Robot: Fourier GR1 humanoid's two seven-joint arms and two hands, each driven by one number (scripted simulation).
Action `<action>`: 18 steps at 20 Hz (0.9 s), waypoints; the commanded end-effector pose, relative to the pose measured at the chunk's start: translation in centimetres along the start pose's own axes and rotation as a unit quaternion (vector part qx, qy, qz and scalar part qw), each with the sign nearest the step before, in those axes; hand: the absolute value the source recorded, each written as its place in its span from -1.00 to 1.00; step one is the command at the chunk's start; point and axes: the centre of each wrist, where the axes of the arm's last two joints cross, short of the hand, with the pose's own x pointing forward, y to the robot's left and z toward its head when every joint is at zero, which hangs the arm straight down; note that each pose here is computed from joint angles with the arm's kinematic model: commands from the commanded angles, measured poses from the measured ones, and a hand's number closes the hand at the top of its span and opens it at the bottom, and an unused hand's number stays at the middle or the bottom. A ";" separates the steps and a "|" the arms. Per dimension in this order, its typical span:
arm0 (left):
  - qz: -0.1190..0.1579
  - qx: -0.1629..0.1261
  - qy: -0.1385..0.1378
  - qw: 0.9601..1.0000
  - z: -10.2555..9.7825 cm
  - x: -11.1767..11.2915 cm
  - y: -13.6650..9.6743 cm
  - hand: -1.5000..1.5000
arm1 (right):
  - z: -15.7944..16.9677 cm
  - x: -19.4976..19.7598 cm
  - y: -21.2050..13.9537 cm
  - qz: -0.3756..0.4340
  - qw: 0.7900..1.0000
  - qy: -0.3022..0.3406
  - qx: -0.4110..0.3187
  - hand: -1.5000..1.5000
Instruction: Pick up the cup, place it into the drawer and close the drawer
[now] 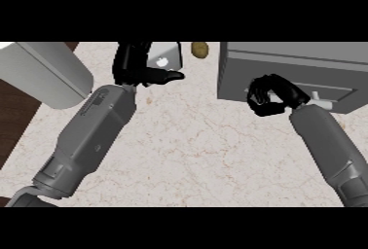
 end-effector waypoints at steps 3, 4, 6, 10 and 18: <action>-0.004 -0.009 0.009 1.000 0.8 0.4 2.8 -1.00 | -0.9 2.0 -6.4 -0.006 0.995 0.008 -0.096 1.00; 0.002 -0.014 0.010 1.000 1.7 -0.8 1.5 -1.00 | -0.5 2.1 -7.8 -0.010 0.995 0.008 -0.104 1.00; 0.002 -0.026 0.017 1.000 1.7 -0.6 1.7 -1.00 | -0.5 2.5 -8.4 -0.015 0.994 0.009 -0.104 1.00; 0.007 -0.034 0.014 0.999 1.4 -0.2 1.5 -1.00 | 0.0 2.5 -9.3 -0.023 0.994 -0.002 -0.112 1.00; 0.018 -0.039 0.012 0.999 2.0 -0.2 2.3 -1.00 | 1.5 2.5 -11.5 -0.039 0.993 -0.014 -0.108 1.00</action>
